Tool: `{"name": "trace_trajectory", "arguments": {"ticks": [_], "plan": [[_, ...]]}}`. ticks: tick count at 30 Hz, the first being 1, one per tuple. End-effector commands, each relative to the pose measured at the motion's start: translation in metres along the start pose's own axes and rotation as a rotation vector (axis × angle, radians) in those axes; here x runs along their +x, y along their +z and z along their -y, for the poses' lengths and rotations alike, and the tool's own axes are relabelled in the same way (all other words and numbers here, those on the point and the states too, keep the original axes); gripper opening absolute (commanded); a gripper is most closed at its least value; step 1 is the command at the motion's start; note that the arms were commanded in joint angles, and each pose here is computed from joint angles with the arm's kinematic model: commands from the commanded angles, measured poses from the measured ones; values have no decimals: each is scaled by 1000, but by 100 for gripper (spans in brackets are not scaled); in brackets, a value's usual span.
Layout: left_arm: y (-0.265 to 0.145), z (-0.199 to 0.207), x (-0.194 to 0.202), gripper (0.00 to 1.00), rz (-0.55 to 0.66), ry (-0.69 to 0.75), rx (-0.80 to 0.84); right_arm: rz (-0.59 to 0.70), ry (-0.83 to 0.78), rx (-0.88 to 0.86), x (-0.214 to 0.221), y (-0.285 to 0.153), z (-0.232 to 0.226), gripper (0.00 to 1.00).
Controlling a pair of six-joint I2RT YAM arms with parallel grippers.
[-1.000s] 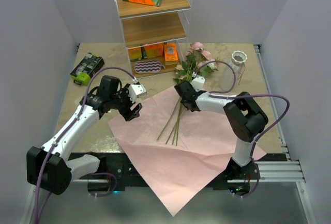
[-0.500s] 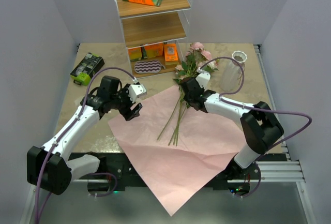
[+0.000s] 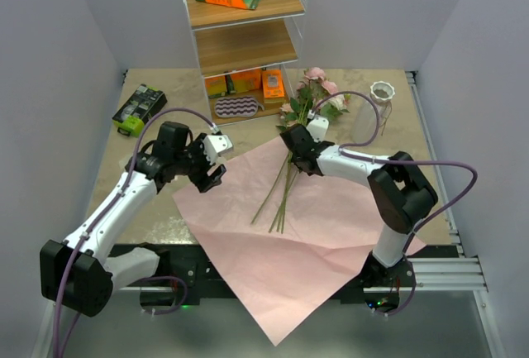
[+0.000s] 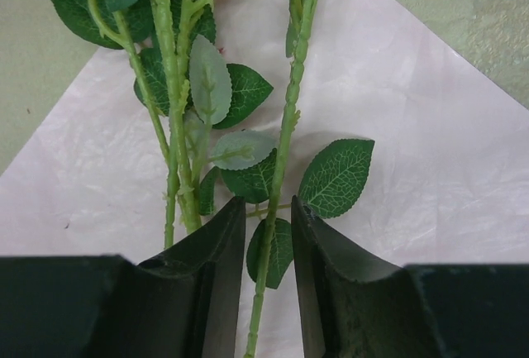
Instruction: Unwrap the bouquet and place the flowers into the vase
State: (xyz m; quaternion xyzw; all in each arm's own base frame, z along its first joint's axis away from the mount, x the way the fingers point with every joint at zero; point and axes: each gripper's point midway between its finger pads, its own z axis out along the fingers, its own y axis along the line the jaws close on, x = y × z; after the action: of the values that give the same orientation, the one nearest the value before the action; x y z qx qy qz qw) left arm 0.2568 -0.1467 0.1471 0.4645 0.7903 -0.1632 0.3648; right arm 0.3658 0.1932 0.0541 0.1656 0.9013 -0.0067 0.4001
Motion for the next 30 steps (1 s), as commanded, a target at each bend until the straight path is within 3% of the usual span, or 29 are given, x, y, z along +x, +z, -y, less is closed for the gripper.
{"name": "trace_trajectory", "arguments": {"ticks": [1,5,14,17,19,23,30], "plan": [[-4,-5,-1,77,15,28,-32,55,3,28,-20,1,-5,27],[-3,-5,3,77,8,33,-39,62,4,41,-20,2,-1,17],[-3,-6,3,77,11,39,-46,54,-12,64,-11,7,8,20],[-4,-6,3,77,9,39,-49,66,-12,78,-15,6,13,9],[-4,-7,3,77,11,42,-53,78,-7,71,-22,2,13,0],[-5,-7,3,77,11,42,-53,120,9,49,-41,-13,13,0],[-6,-8,-2,77,25,42,-54,273,108,-73,-109,-77,9,0]]}}
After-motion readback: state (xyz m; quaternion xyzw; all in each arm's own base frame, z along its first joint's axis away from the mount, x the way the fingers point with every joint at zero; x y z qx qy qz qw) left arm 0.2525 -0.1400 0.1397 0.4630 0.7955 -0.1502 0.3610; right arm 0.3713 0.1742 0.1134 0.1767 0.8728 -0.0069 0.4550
